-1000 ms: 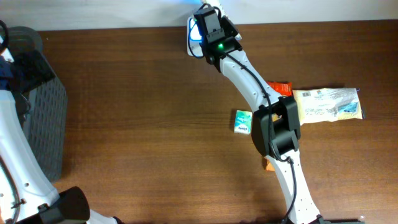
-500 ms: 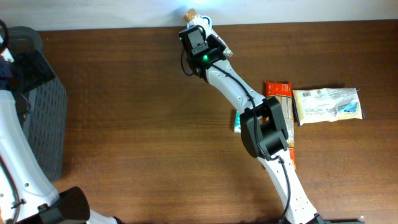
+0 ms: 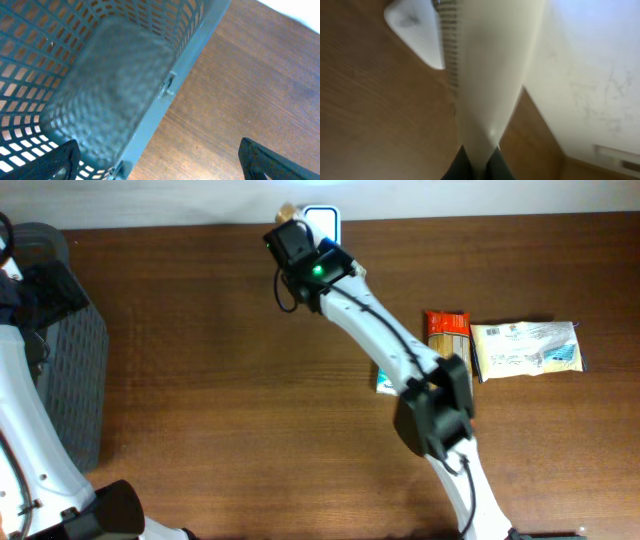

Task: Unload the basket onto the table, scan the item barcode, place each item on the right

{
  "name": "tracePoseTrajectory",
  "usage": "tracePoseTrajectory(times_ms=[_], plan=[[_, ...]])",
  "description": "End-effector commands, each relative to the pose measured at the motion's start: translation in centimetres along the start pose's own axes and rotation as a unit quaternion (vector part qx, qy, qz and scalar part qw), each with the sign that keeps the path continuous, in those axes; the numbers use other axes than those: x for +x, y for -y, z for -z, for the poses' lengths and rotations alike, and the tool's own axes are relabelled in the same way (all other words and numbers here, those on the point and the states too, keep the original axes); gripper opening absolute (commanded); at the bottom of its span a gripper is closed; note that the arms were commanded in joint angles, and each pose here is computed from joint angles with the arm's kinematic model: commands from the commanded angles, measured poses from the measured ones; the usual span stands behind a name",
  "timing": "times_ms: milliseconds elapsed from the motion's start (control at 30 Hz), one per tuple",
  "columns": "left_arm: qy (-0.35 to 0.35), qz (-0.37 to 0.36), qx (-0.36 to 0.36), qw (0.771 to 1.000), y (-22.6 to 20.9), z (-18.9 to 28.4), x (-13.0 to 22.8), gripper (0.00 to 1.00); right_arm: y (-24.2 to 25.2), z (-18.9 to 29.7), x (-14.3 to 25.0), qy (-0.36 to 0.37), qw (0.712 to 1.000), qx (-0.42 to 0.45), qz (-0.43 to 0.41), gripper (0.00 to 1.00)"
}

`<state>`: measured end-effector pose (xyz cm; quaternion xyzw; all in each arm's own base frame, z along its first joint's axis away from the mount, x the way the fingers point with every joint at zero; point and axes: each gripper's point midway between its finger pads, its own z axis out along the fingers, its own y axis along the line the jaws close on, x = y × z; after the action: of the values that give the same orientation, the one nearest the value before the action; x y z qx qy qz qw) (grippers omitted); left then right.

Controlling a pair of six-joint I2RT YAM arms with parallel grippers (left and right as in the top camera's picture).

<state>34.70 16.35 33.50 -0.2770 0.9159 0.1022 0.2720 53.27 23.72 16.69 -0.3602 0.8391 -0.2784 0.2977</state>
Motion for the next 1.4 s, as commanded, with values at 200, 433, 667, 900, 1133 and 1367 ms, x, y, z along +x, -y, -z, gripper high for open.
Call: tracePoseTrajectory(times_ms=[200, 433, 667, 900, 1133, 1367], plan=[[0.005, -0.006, -0.001, 1.000, -0.2, 0.4, -0.1, 0.99, -12.5, 10.6, 13.5, -0.299, 0.874, -0.301, -0.237, 0.04], [0.005, -0.006, -0.001, 1.000, -0.2, 0.4, -0.1, 0.99, -9.5, 3.6, 25.2, -0.449, 0.823, -0.147, -0.316, 0.04], [0.005, -0.006, -0.001, 1.000, -0.2, 0.4, -0.1, 0.99, -3.7, 1.9, 31.2, -0.503, 0.787, -0.136, -0.332, 0.59], [0.005, -0.006, -0.001, 1.000, -0.2, 0.4, -0.1, 0.99, 7.8, 14.9, 21.0, -0.184, 0.880, -0.200, -0.389, 0.60], [0.005, -0.006, -0.001, 1.000, -0.2, 0.4, -0.1, 0.99, 16.8, 37.7, 27.4, 0.151, 0.852, -0.109, -0.488, 0.99], [0.005, -0.006, -0.001, 1.000, -0.2, 0.4, -0.1, 0.99, 17.9, 40.1, 31.1, 0.198, 0.817, -0.044, -0.540, 0.99]])
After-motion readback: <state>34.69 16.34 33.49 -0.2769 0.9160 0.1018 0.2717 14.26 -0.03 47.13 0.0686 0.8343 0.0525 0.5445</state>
